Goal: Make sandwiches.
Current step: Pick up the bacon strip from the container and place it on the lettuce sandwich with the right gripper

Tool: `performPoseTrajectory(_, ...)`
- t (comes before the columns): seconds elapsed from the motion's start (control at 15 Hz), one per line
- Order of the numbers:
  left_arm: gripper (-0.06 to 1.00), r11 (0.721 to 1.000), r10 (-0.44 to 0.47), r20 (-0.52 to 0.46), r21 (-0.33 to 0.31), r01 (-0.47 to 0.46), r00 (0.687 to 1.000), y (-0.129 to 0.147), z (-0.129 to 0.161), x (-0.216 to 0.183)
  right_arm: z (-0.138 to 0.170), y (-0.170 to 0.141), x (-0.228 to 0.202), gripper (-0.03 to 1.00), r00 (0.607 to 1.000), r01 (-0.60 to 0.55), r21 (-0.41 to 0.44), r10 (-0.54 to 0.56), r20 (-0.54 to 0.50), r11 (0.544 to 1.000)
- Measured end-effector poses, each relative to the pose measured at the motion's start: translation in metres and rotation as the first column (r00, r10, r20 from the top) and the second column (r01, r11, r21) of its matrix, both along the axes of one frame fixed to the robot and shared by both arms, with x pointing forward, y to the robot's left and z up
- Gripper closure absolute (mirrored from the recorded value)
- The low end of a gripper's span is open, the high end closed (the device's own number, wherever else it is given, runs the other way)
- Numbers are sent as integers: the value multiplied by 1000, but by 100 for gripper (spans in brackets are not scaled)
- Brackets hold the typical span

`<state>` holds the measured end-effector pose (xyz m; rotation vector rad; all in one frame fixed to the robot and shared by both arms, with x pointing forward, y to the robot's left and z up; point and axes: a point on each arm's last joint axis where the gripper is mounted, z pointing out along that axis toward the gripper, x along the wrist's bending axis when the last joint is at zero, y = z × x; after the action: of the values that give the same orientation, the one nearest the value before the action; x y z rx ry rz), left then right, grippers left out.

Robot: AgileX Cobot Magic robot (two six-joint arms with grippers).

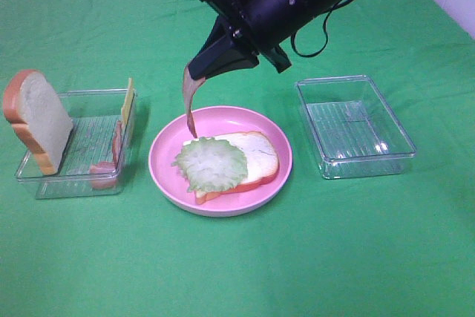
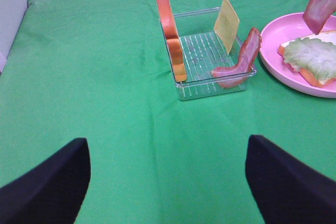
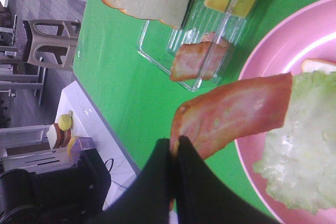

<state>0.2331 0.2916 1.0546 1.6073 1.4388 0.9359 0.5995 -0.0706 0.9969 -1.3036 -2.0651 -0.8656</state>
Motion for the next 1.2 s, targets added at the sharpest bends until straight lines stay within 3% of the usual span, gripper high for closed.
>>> performPoseTrajectory(0.07, 18, 1000, 0, 0, 0, 0, 1000, 0, 0, 0, -20, 2, 4, 97, 999, -4, -18, 3, -39, 1000)
performPoseTrajectory(0.13, 18, 1000, 0, 0, 0, 0, 1000, 0, 0, 0, -20, 2, 4, 97, 999, -4, -18, 3, -39, 1000)
performPoseTrajectory(0.33, 18, 1000, 0, 0, 0, 0, 1000, 0, 0, 0, -53, -4, 8, 97, 997, -12, -151, 1, -74, 988)
performPoseTrajectory(0.4, 18, 1000, 0, 0, 0, 0, 1000, 0, 0, 0, -53, -4, 8, 97, 997, -12, -151, 1, -74, 988)
performPoseTrajectory(0.67, 18, 1000, 0, 0, 0, 0, 1000, 0, 0, 0, -62, -16, 14, 96, 997, 59, -320, -74, -34, 946)
performPoseTrajectory(0.73, 18, 1000, 0, 0, 0, 0, 1000, 0, 0, 0, -64, -17, 15, 91, 996, 69, -341, -83, -26, 938)
performPoseTrajectory(0.8, 18, 1000, 0, 0, 0, 0, 1000, 0, 0, 0, -65, -19, 15, 79, 996, 72, -359, -85, -20, 931)
performPoseTrajectory(0.93, 18, 1000, 0, 0, 0, 0, 1000, 0, 0, 0, -65, -20, 15, 74, 996, 73, -369, -86, -19, 927)
performPoseTrajectory(1.07, 18, 1000, 0, 0, 0, 0, 1000, 0, 0, 0, -66, -21, 15, 52, 997, 66, -384, -76, -12, 921)
performPoseTrajectory(1.2, 18, 1000, 0, 0, 0, 0, 1000, 0, 0, 0, -67, -23, 14, 49, 998, 51, -407, -60, -10, 912)
